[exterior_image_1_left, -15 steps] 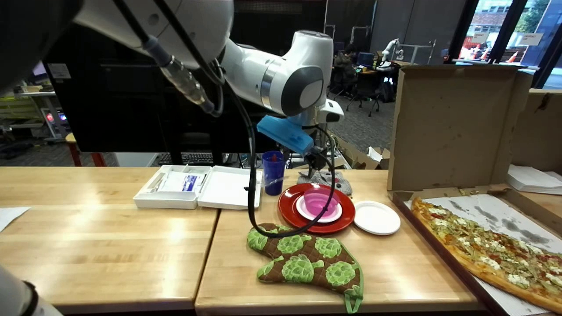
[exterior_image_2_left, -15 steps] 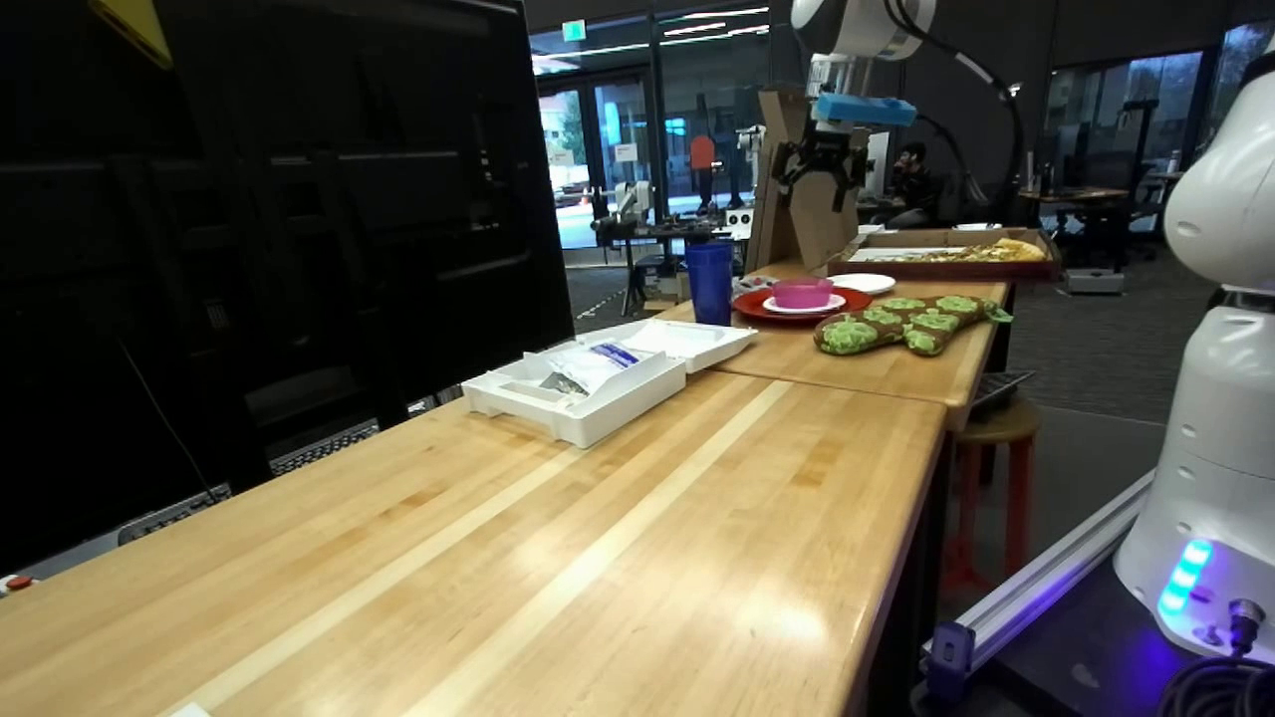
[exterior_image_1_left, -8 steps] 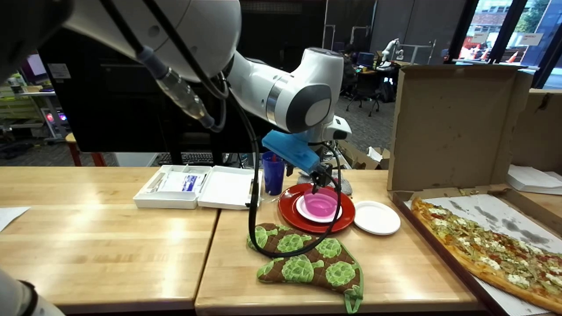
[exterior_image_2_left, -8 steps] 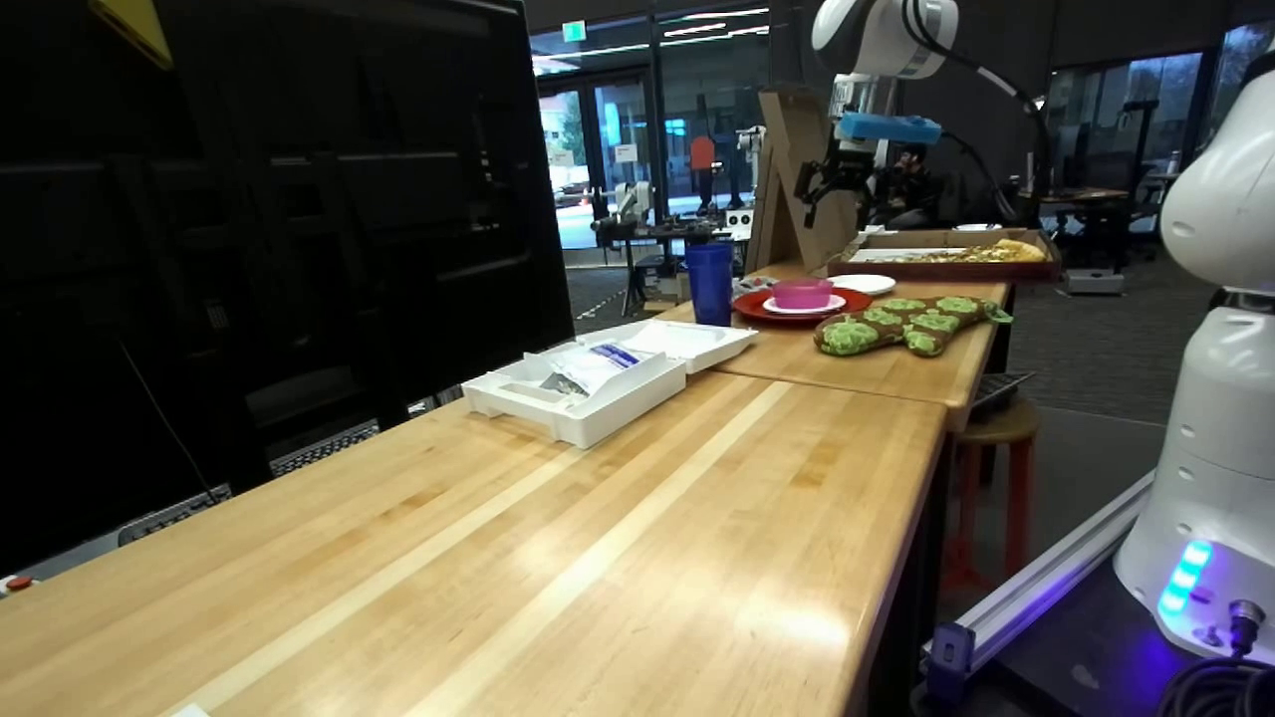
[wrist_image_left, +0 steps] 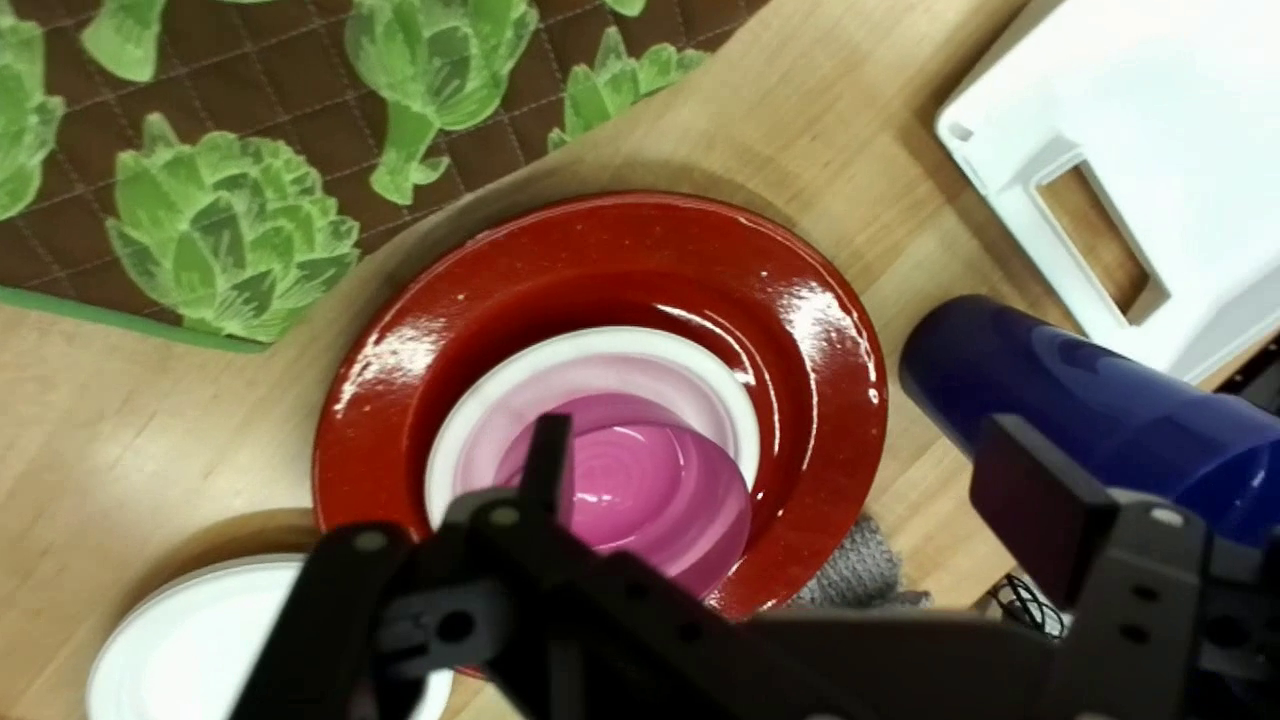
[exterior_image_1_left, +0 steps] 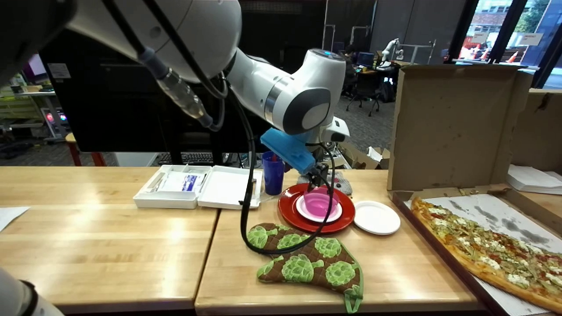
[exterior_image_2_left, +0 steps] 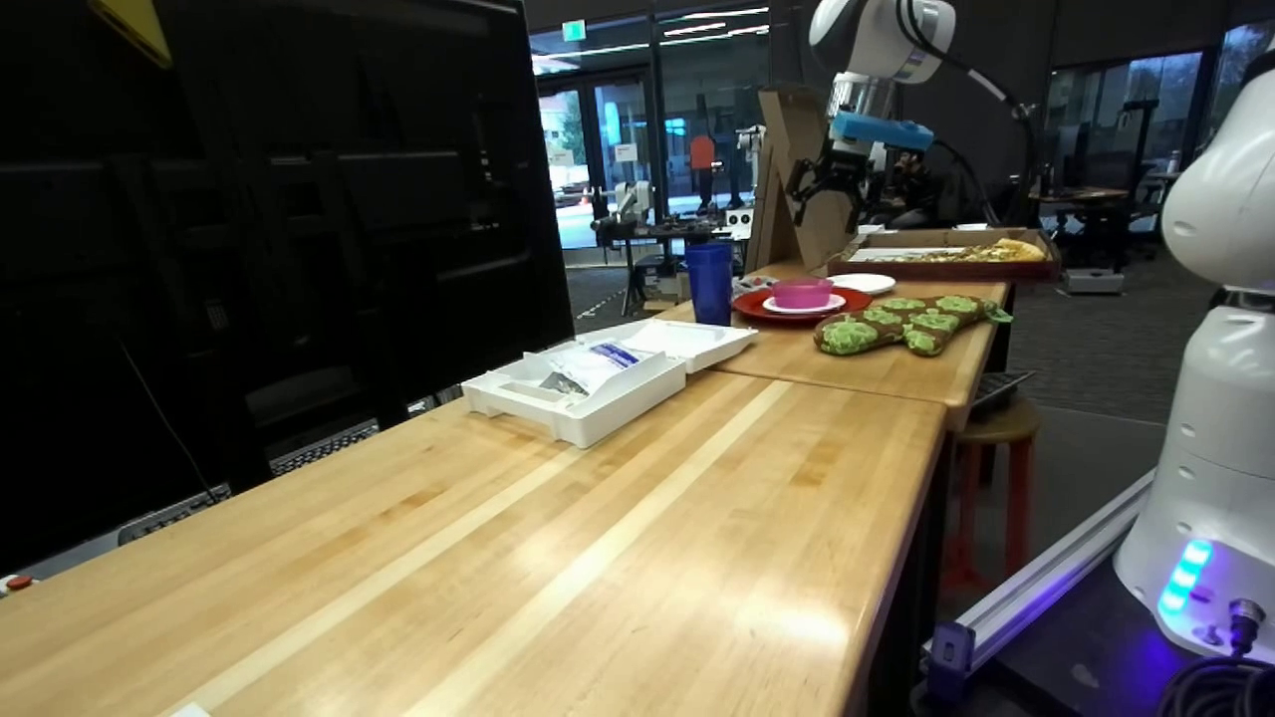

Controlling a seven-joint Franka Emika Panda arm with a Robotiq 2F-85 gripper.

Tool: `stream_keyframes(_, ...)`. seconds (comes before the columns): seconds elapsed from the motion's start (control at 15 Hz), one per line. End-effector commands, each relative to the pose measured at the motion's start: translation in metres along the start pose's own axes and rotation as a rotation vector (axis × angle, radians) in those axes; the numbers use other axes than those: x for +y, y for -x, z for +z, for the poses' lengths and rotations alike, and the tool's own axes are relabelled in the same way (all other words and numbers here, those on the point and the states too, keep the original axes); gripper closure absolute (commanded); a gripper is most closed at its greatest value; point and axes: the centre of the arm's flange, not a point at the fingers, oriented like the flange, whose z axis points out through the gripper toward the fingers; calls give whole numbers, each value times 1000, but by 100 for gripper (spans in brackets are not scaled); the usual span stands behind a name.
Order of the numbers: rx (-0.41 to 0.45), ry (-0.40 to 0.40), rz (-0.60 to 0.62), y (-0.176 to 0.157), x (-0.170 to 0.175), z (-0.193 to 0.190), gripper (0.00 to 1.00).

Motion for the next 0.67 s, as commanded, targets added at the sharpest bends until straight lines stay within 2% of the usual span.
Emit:
stream_keyframes(0.0, -6, -90, 143, -23, -4, 22, 0)
stream_keyframes(0.27, -29, -134, 294, -34, 0, 39, 0)
stream_keyframes(0.6, 26, -121, 478, -44, 5, 40, 0)
